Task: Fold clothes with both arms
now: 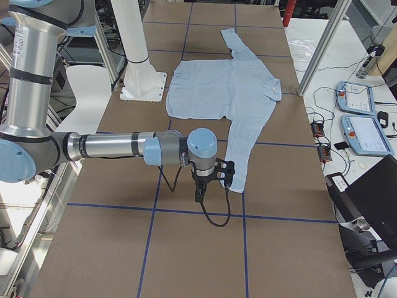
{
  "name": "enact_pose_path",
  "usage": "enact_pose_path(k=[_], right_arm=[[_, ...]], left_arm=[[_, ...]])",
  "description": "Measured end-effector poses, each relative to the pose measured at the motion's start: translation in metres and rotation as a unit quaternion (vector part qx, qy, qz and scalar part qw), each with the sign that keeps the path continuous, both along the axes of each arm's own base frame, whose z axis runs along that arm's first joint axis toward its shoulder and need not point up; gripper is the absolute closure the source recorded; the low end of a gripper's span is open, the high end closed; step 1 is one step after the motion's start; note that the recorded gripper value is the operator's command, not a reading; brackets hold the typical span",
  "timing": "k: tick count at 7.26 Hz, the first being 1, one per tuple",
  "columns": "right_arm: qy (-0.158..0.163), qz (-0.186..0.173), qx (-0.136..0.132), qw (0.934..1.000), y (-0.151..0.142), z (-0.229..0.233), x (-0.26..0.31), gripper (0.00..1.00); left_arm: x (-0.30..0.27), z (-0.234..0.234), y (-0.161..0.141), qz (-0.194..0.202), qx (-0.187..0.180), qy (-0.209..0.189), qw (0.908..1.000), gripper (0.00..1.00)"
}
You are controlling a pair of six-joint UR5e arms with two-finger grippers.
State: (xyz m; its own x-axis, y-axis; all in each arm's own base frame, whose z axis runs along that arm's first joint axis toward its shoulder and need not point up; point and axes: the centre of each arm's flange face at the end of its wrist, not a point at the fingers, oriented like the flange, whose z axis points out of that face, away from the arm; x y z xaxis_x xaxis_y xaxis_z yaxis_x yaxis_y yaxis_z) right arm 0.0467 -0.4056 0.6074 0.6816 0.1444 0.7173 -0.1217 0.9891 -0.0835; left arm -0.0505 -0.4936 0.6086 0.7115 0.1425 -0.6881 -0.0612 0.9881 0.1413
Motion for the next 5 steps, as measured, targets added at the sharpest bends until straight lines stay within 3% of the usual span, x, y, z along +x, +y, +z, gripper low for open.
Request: enact_pose_path(k=[3,5], right_arm=[[0.005,0.003,0.004,1.0000,-0.002,-0.002,0.001,0.00],[0.005,0.002,0.012,0.9999,-0.010,-0.006,-0.003,0.00]], left_arm=[[0.000,-0.003,-0.003,0.002,0.007,-0.001,1.0000,0.00],[0.002,-0.021,-0.014,0.002,0.031,0.000,0.9995,0.00]])
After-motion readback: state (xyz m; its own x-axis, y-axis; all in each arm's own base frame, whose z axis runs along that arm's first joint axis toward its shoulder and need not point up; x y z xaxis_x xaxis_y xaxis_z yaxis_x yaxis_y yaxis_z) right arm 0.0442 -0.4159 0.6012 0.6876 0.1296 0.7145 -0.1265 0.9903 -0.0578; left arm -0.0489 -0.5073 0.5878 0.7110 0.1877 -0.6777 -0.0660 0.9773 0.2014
